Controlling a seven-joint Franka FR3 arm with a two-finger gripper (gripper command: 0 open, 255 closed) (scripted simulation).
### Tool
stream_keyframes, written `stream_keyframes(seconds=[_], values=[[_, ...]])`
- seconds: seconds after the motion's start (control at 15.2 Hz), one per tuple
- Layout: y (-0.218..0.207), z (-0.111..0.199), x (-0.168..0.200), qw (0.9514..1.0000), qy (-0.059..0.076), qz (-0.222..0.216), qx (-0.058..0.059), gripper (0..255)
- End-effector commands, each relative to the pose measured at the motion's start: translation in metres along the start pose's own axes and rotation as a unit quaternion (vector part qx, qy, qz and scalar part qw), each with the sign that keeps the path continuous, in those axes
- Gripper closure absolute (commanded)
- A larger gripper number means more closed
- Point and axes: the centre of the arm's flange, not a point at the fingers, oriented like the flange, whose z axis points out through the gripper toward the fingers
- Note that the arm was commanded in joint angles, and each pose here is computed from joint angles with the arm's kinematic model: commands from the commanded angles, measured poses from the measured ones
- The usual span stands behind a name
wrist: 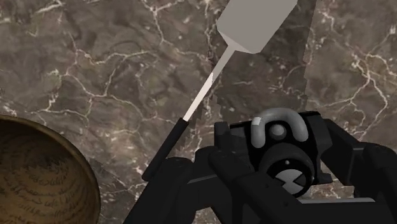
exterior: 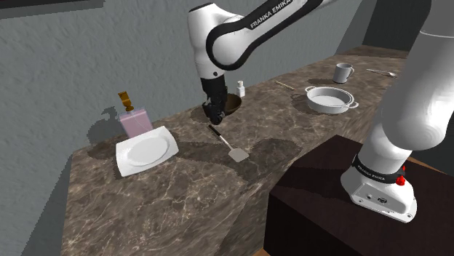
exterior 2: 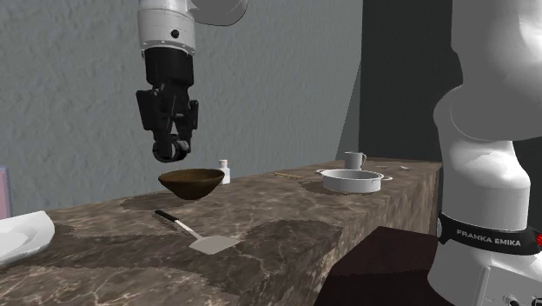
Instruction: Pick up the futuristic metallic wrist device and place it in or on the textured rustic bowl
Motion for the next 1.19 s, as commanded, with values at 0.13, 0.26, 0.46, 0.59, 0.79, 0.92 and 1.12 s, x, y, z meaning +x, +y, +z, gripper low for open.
stream_keyframes(seconds=[0.13, 0.26, 0.46, 0.59, 0.79, 0.92, 1.12], values=[[0.049, -0.002, 0.021, 1.0000, 0.000, -0.001, 0.000, 255], [0.073, -0.001, 0.031, 1.0000, 0.000, -0.001, 0.000, 255], [0.110, 0.000, 0.045, 1.0000, 0.000, -0.001, 0.000, 255], [0.135, 0.000, 0.055, 1.0000, 0.000, -0.001, 0.000, 255], [0.172, 0.001, 0.069, 1.0000, 0.000, -0.001, 0.000, 255], [0.196, 0.001, 0.079, 1.0000, 0.000, -0.001, 0.000, 255], [0.233, 0.002, 0.094, 1.0000, 0.000, -0.001, 0.000, 255]])
